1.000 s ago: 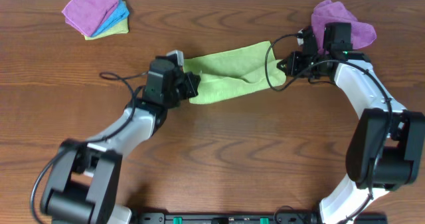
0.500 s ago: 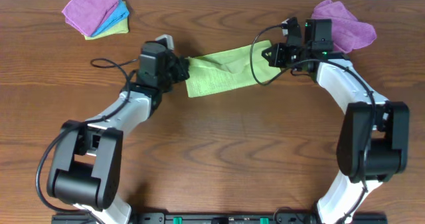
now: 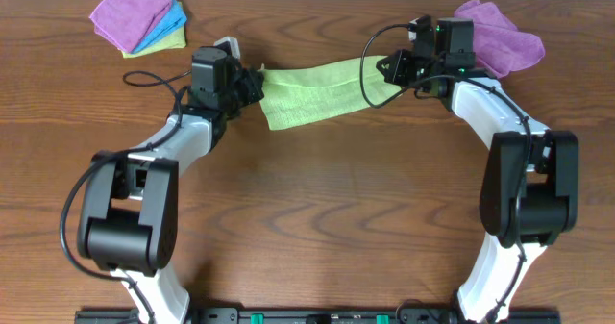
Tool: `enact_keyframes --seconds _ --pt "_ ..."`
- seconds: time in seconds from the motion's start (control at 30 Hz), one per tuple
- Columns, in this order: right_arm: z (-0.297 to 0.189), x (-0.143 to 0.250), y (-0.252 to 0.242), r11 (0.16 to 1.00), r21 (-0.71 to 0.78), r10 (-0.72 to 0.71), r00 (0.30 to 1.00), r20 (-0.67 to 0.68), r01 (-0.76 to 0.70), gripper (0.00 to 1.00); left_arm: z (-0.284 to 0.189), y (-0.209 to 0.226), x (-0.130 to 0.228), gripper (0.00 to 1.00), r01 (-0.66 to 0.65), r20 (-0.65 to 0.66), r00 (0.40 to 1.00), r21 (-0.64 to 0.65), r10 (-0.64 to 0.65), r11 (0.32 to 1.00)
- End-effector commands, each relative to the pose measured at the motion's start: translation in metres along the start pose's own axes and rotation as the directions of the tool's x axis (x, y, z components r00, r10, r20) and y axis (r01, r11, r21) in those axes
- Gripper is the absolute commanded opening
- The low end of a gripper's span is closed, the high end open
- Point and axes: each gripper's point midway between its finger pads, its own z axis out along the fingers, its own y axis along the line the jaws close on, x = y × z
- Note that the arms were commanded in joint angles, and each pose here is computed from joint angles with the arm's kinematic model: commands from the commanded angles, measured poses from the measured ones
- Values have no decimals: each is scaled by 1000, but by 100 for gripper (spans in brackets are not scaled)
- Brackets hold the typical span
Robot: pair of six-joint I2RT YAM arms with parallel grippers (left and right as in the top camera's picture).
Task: Fold the cloth
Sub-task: 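Lower the folded edge onto the cloth and release both grippers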
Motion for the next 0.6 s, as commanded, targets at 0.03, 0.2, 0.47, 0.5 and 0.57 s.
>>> enact_keyframes --seconds 0.03,0.2,0.47,0.5,0.57 --pt "0 -14 -4 999 46 7 999 40 -9 1 13 -7 -9 5 -22 -9 1000 40 22 999" --pt "-1 -19 -14 995 104 7 998 68 -14 2 24 -8 -14 6 -25 -12 1000 46 26 999" --pt "3 -17 -28 990 138 19 997 70 -29 2 27 1 -2 5 -18 -63 998 14 19 1000" --pt "3 -15 -29 989 140 29 997 66 -38 1 27 3 1 6 -13 -75 997 6 14 1000" --pt "4 -9 -32 988 149 42 998 46 -49 2 26 4 9 5 -11 -113 993 9 12 1000"
